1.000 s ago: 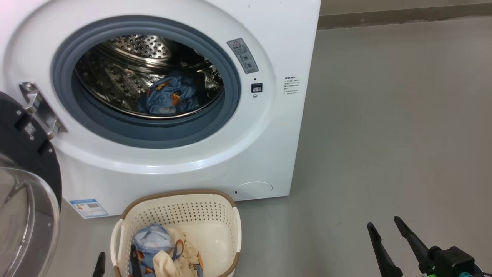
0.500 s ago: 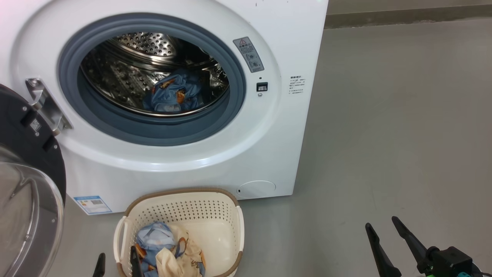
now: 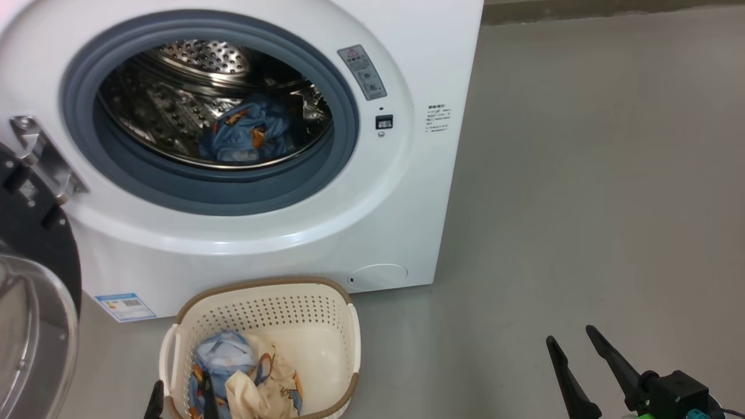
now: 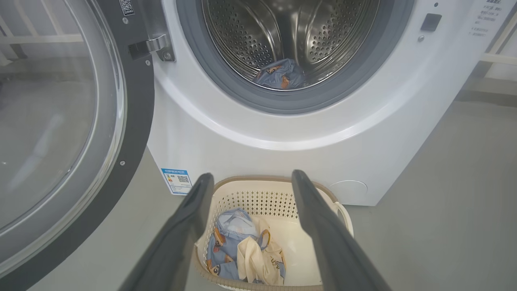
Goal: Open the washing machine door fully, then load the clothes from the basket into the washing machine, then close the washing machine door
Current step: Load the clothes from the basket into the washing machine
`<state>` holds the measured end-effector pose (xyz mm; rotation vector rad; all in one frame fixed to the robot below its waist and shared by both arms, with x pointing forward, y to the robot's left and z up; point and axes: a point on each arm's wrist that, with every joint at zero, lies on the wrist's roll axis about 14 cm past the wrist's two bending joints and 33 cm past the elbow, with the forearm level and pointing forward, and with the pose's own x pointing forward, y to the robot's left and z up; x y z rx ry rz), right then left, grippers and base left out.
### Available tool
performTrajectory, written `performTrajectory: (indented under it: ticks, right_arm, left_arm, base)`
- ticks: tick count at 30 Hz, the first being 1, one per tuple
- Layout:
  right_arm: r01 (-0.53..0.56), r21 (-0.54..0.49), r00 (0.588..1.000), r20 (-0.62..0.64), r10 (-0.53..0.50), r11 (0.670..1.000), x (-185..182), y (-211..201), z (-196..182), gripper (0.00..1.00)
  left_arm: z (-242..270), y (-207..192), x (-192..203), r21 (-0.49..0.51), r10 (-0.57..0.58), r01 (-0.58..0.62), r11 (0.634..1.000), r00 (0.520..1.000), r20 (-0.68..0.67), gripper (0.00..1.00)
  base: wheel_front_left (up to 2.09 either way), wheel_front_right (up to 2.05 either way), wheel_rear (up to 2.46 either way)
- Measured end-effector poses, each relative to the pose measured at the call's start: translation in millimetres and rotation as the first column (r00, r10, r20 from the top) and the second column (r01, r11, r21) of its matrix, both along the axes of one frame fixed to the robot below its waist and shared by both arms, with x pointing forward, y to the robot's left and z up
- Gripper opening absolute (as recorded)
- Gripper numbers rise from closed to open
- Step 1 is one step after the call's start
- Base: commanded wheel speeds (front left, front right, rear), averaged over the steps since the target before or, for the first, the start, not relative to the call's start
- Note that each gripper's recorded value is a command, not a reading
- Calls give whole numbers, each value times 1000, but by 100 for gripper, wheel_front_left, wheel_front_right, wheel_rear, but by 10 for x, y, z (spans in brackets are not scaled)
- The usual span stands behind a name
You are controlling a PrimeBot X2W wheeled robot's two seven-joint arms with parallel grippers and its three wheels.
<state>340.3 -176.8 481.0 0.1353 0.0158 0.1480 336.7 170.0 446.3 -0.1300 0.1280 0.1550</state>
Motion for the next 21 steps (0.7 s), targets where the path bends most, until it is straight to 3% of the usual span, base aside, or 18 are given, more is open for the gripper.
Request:
performTrajectory:
  ticks: [17, 21]
  right_arm:
    - [73, 22, 996, -42, -72, 997, 188, -201, -124, 100]
    - [98, 25, 994, -60, -96, 995, 267, -269, -186, 100]
  left_arm:
    - [-614, -256, 478, 29, -106, 114, 993, 974, -199, 100]
    - [-886, -244, 637, 22, -114, 127, 992, 942, -317, 100]
  base:
    - [0, 0, 0]
    - [0, 0, 0]
